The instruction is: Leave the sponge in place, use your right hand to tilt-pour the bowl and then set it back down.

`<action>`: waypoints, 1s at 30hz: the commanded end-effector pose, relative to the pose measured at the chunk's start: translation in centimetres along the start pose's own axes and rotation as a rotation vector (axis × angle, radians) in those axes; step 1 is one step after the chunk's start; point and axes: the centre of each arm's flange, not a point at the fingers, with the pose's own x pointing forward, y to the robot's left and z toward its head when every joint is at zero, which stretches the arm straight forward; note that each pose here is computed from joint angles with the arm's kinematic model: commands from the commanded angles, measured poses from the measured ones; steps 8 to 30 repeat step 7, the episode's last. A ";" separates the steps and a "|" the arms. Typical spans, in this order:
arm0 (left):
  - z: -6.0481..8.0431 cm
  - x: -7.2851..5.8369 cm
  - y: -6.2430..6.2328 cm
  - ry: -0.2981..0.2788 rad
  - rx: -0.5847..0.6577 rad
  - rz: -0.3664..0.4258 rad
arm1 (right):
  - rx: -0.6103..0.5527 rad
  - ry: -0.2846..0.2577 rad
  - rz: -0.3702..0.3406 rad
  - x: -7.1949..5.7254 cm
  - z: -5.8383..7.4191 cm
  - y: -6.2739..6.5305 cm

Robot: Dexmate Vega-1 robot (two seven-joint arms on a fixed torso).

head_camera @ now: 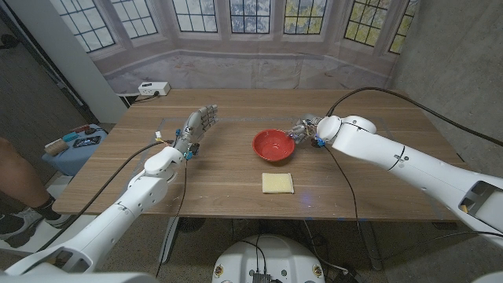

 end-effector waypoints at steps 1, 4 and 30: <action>0.0 0.1 -0.2 0.009 0.004 -0.007 | 0.035 0.015 -0.046 -0.2 -1.1 -0.8; 0.0 0.1 -0.2 0.013 0.006 -0.007 | 0.041 0.016 -0.053 -0.1 -1.3 -1.0; 0.1 0.1 -0.2 0.012 0.009 -0.009 | 0.046 0.015 -0.063 0.1 -1.5 -1.2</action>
